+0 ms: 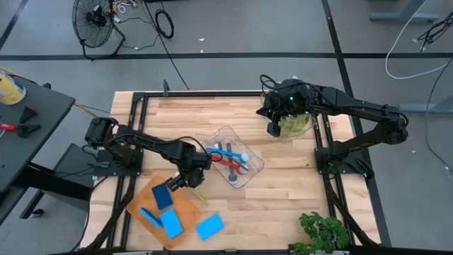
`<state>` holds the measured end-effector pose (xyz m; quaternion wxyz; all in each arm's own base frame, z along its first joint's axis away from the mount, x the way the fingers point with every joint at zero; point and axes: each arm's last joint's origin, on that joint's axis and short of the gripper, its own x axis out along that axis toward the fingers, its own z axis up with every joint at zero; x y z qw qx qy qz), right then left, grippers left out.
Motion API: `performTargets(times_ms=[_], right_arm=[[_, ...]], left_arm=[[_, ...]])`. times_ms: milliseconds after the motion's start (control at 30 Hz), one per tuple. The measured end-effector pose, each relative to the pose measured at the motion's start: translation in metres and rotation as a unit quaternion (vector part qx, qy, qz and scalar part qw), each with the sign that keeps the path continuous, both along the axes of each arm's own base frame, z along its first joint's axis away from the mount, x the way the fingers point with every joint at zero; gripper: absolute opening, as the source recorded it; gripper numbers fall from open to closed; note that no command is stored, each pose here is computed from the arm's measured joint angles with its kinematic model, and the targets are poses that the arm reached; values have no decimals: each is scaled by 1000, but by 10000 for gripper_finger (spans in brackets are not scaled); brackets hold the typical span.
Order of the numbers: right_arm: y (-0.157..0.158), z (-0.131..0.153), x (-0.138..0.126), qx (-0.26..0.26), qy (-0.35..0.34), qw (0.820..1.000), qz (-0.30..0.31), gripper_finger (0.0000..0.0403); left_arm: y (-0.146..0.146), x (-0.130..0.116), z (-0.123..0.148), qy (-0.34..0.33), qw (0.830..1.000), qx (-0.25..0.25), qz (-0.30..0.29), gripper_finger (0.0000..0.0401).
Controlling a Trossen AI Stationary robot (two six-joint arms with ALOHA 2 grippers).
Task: Pick & Place Kitchen Sink Supplies
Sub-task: Put the green dish brush into the bottom transparent bin
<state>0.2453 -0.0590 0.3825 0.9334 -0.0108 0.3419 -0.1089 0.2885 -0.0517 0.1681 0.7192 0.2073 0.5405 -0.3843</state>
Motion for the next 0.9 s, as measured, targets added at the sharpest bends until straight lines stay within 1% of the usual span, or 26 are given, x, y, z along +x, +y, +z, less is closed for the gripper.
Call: performTargets(times_ms=[167,300,433,700,900], right_arm=[[0,0,0,0,0,1000,0,6],[0,0,0,-7,2,1000,6,6],[0,0,0,-8,3,1000,7,6],[0,0,0,-11,3,1000,9,6],[0,0,0,-11,3,1000,9,6]], left_arm=[[-1,0,0,1,1000,-11,-2,186],[-2,3,-7,11,1000,-18,-3,186],[-1,5,-14,13,1000,-3,0,186],[-1,5,-16,15,999,3,-30,186],[-1,4,-22,29,999,6,-33,186]])
